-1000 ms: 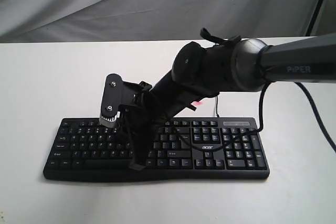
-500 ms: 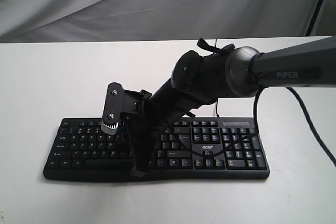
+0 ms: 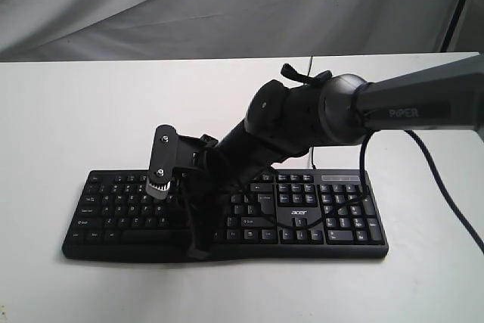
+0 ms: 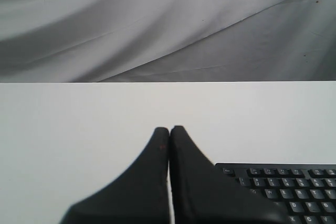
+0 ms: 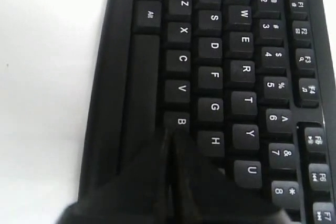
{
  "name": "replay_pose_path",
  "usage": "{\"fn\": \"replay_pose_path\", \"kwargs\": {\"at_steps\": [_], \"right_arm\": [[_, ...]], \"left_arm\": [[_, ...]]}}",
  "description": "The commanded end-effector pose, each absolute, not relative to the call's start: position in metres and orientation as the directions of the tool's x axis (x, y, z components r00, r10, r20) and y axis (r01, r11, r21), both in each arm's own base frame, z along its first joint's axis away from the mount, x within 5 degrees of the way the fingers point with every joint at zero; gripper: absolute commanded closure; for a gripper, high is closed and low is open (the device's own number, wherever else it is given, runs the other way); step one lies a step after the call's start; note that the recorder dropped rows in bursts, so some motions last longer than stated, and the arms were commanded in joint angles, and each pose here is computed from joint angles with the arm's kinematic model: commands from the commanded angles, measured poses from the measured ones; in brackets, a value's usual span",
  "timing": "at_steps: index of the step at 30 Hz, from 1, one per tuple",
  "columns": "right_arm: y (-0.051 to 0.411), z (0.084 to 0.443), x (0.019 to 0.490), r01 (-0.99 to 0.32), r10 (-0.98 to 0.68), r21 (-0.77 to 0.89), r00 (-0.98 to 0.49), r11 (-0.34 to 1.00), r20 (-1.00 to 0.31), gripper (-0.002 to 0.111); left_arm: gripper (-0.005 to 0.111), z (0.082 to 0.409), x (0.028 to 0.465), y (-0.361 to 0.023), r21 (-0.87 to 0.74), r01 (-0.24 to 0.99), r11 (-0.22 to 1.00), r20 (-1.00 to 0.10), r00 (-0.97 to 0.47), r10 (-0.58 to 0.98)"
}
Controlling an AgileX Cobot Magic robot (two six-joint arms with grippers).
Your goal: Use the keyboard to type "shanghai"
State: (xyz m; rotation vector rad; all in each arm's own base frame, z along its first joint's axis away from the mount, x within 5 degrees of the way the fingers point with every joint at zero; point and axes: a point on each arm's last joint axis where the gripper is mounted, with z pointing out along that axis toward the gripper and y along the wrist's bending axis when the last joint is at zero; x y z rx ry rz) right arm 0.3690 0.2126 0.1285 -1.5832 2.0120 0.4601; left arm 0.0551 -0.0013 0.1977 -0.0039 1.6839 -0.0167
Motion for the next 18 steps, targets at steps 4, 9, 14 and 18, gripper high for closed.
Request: {"fn": "replay_pose_path", "kwargs": {"at_steps": [4, 9, 14, 18], "right_arm": [[0.2123, 0.1264, 0.3706, -0.961, -0.779, -0.064, -0.177, 0.268, -0.601, 0.108], [0.2120, 0.1265, 0.3714, -0.959, -0.780, -0.072, -0.177, 0.273, -0.601, 0.108], [0.2120, 0.1265, 0.3714, -0.960, -0.781, -0.074, -0.174, 0.271, -0.601, 0.108], [0.2125, 0.1269, 0.3716, -0.960, -0.777, -0.076, -0.170, 0.269, -0.606, 0.108]], "left_arm": [[0.106, 0.1975, 0.0554, -0.0016, -0.019, 0.011, 1.000, -0.993, -0.114, -0.017], [0.106, 0.1975, 0.0554, -0.0016, -0.019, 0.011, 1.000, -0.993, -0.114, -0.017], [0.106, 0.1975, 0.0554, -0.0016, -0.019, 0.011, 1.000, -0.993, -0.114, -0.017], [0.106, 0.1975, 0.0554, -0.0016, -0.019, 0.011, 1.000, -0.993, -0.114, -0.017]]}}
